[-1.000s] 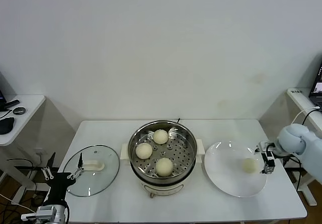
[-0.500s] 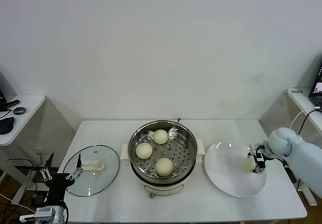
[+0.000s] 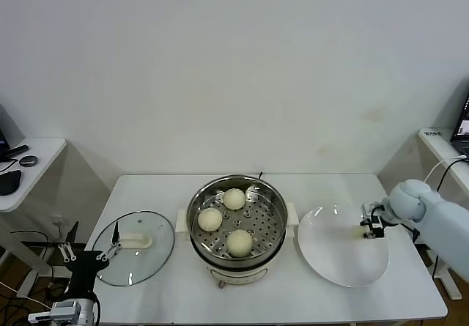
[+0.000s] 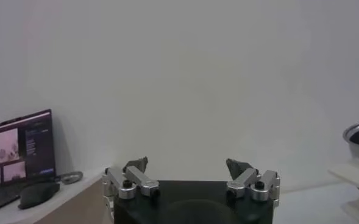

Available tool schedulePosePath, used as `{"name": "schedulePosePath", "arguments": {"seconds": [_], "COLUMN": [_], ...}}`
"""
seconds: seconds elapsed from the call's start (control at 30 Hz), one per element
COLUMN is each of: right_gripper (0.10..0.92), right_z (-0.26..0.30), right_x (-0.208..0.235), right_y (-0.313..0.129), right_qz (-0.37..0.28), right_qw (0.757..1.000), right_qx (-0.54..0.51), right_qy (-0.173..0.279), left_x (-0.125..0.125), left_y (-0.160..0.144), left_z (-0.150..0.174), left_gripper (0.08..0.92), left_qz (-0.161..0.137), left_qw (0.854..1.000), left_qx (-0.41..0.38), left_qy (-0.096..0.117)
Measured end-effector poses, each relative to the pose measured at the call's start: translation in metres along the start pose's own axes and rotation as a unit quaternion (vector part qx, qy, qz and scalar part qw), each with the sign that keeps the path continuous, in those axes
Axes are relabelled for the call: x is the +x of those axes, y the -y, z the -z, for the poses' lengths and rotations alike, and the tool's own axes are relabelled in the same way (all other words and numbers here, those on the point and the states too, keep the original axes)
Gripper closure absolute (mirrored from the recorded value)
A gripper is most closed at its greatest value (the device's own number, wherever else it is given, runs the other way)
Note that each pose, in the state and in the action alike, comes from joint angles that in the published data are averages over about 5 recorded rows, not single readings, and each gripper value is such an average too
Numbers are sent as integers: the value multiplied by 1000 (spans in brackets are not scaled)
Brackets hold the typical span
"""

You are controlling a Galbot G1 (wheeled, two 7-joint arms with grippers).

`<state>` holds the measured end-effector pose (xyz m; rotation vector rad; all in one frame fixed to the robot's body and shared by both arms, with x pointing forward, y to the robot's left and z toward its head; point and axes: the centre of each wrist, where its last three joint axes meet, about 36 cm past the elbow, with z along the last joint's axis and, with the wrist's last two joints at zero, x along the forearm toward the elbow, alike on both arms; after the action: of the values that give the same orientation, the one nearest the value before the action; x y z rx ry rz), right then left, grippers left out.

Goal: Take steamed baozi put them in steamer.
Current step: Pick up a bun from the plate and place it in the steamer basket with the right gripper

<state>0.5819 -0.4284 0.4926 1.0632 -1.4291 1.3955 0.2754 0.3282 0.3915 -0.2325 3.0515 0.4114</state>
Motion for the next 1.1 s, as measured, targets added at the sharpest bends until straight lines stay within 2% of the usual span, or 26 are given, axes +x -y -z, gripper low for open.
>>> {"name": "schedulePosePath", "arguments": {"seconds": [0.13,0.3,0.47,0.63,0.83,1.1], "right_gripper": [666,658,657,657,655,649], "right_z": [8,40,97,166,231,281], "right_x": [32,85,143,185,197,178], "right_y": [13,37,53,51,36,19], "right_qz": [-20,-54,-79,-76,-55,-28], "right_qw": [1000,998,993,987,985,987], "right_qx": [1,7,21,41,67,89], "right_qy": [10,44,91,133,146,134], "left_x": [-2,-4,-8,-11,-9,-9], "left_y": [2,4,6,6,4,2], "left_z": [0,-1,0,0,1,6], "left_gripper": [177,177,177,177,177,177], "left_qz": [-2,-5,-9,-10,-7,1], "left_qw": [1000,1000,1000,1000,1000,1000], "left_qx": [2,4,5,4,4,6], "left_qy": [2,2,4,5,5,8]}}
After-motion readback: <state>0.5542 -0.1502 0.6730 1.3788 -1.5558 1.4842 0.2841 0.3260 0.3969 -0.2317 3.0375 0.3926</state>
